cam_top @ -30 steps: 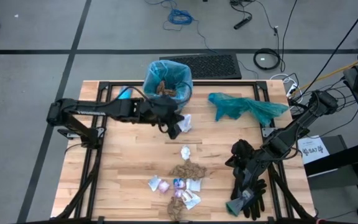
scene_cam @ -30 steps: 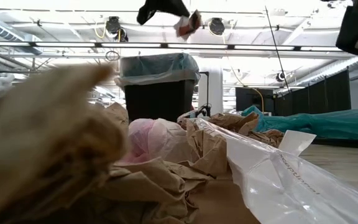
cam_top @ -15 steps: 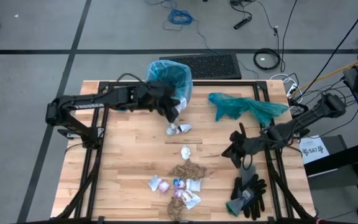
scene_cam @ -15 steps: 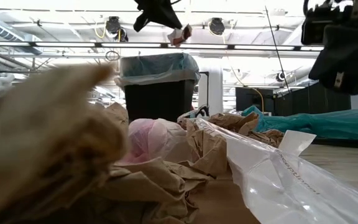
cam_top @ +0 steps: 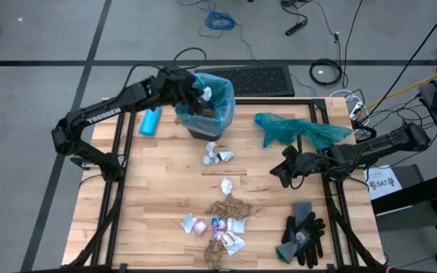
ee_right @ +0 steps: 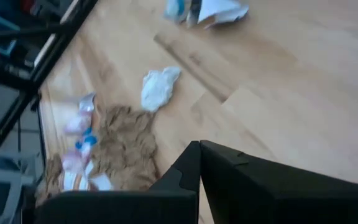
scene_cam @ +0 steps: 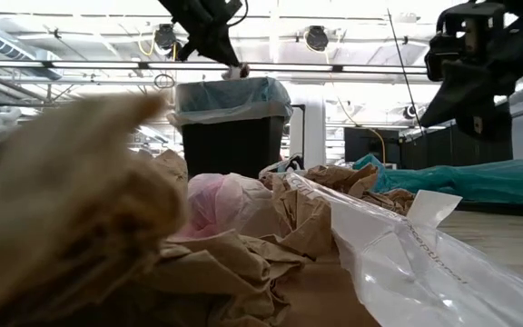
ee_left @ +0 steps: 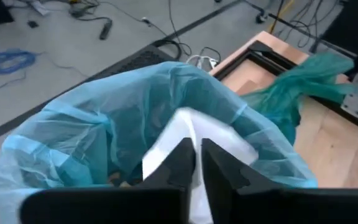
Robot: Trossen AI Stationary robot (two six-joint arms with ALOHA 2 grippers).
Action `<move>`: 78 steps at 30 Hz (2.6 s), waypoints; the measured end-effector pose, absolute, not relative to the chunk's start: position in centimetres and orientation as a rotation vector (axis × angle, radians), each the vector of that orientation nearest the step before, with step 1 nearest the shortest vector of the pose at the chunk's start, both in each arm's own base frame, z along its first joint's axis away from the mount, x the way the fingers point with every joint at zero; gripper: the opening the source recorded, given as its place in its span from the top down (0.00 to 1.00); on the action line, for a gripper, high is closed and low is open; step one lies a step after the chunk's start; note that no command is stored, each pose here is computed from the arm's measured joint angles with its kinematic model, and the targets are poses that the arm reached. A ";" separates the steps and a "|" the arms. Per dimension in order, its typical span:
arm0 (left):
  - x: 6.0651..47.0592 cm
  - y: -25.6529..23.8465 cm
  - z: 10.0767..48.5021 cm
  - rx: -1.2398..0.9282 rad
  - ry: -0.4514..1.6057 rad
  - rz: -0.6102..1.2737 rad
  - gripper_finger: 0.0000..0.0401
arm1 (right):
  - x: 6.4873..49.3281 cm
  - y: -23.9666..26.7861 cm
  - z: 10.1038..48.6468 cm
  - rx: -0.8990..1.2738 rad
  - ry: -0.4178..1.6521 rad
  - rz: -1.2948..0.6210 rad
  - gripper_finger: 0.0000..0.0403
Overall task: Place trash/remove bag and relplace
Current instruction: Put the white paper trash into the trash bin, then put the blue plastic trash into the trash bin
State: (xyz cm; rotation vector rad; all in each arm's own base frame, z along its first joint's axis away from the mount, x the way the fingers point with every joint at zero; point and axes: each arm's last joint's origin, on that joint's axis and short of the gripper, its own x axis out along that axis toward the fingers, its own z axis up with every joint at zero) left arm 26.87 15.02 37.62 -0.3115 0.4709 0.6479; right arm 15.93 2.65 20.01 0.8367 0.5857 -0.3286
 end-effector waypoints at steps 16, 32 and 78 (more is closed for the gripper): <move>25.5 15.0 38.5 -0.444 0.437 0.558 0.62 | 15.2 -0.3 20.7 0.763 0.559 -0.327 1.00; 27.9 3.0 39.1 -0.650 0.409 0.495 0.63 | 14.5 -1.8 21.4 0.683 0.588 -0.046 1.00; 36.9 3.1 21.6 -0.746 1.085 0.773 0.33 | 14.5 -1.8 21.4 0.734 0.590 -0.051 1.00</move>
